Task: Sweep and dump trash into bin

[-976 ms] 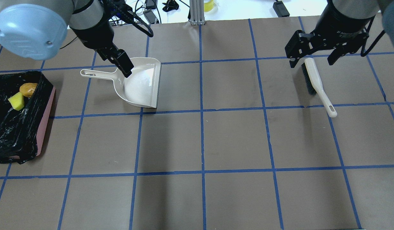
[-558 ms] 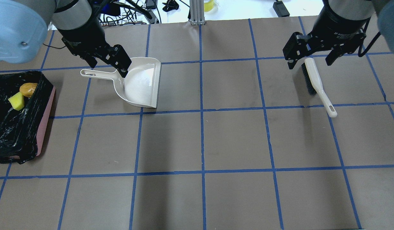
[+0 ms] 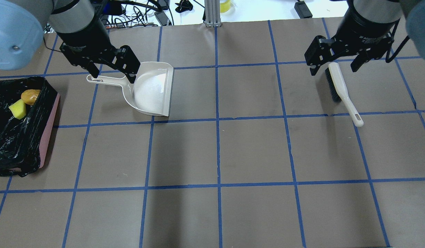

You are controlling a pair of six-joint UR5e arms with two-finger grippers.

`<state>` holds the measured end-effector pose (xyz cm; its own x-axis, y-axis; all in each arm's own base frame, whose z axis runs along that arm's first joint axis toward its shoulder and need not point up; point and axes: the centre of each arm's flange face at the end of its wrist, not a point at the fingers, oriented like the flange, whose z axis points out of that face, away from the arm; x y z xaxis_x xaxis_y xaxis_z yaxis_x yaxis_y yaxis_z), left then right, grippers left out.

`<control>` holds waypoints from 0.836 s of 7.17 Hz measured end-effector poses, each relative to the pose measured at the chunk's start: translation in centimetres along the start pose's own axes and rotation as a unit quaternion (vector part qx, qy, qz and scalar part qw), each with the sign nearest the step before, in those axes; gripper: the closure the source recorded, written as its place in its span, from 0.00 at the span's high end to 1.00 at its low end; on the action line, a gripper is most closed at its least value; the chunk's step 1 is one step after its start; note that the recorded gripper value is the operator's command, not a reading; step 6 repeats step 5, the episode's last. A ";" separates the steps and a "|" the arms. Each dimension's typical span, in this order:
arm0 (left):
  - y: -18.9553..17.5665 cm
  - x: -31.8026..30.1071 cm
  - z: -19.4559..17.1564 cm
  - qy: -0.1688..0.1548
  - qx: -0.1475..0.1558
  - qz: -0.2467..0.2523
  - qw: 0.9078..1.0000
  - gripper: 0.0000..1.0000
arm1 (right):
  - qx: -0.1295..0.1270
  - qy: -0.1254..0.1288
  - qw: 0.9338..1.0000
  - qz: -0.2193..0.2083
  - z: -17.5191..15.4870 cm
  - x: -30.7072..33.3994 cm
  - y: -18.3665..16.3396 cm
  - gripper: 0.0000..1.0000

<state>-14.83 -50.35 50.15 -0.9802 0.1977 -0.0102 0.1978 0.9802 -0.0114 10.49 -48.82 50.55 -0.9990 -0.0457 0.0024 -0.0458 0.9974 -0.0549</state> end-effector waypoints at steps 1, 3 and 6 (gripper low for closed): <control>0.5 0.1 -0.5 -0.001 0.000 -0.003 1.000 1.00 | 0.000 -0.001 1.000 0.000 0.0 0.0 0.0 1.00; 1.5 0.2 -0.8 0.002 -0.010 -0.005 1.000 1.00 | 0.001 -0.003 1.000 0.000 0.1 -0.1 -0.1 1.00; 1.9 0.0 -1.1 0.004 -0.004 -0.009 1.000 1.00 | 0.002 -0.002 1.000 -0.004 0.1 0.0 -0.2 1.00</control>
